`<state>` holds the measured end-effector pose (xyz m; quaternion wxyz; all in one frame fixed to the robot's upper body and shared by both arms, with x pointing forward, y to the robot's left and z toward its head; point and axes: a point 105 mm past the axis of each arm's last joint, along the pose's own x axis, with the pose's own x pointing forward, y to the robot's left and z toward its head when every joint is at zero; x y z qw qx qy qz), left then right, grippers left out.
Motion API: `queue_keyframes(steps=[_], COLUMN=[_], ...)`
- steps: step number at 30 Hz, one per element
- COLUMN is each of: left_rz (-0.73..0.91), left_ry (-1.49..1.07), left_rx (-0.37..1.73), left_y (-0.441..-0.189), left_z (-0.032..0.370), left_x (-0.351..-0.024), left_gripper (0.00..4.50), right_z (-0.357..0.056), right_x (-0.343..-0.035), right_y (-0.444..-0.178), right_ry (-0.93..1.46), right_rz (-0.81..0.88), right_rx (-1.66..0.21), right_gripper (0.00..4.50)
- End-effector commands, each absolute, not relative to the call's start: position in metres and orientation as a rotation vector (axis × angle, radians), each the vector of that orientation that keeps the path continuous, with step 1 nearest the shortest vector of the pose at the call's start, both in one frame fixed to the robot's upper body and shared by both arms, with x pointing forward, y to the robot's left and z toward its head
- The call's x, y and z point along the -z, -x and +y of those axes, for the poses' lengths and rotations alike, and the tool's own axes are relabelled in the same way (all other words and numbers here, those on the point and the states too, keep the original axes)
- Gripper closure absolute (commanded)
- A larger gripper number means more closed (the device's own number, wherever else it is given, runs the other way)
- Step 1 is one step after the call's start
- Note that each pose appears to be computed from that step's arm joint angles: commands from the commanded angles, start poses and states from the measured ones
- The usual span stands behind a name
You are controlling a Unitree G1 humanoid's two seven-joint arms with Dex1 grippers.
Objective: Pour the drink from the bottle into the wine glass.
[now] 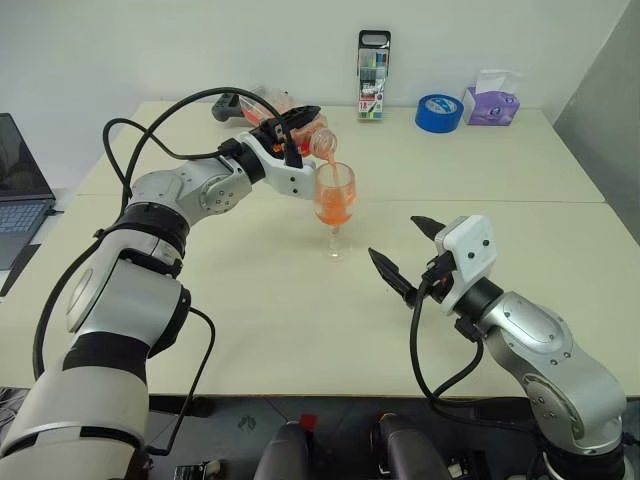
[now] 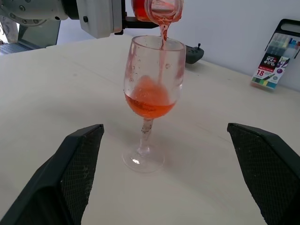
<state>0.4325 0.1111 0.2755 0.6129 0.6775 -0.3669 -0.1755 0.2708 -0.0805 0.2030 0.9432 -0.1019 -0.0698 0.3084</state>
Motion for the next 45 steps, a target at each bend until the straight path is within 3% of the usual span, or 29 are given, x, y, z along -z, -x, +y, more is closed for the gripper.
queue_keyframes(steps=[1, 12, 17, 30, 35, 38, 42, 45], left_rz=[-0.913, -0.927, -0.921, -0.804, -0.730, -0.615, -0.389, -0.321], left_ry=[-1.562, -1.464, -1.410, -0.907, -0.672, -0.365, -0.174, -0.128], left_rx=[0.331, 0.316, 0.315, 0.358, 0.307, 0.214, 0.115, 0.072], left_y=[-0.429, -0.427, -0.426, -0.424, -0.427, -0.435, -0.441, -0.437], left_z=[0.113, 0.113, 0.114, 0.129, 0.144, 0.169, 0.208, 0.223], left_x=[-0.306, -0.314, -0.313, -0.304, -0.304, -0.301, -0.262, -0.248], left_gripper=[2.79, 2.81, 2.81, 2.81, 2.81, 2.81, 2.81, 2.81], right_z=[-0.081, -0.080, -0.086, -0.095, -0.090, -0.069, -0.042, -0.033], right_x=[-0.217, -0.221, -0.238, -0.311, -0.333, -0.340, -0.310, -0.304], right_y=[-0.268, -0.270, -0.276, -0.293, -0.298, -0.299, -0.314, -0.309], right_ry=[0.206, 0.201, 0.159, 0.108, 0.133, 0.198, 0.315, 0.323], right_rz=[-0.202, -0.214, -0.250, -0.369, -0.394, -0.375, -0.256, -0.229], right_rx=[-0.630, -0.630, -0.620, -0.711, -0.771, -0.874, -0.947, -1.012], right_gripper=[0.00, 0.00, 0.00, 0.00, 0.00, 0.00, 0.00, 0.00])
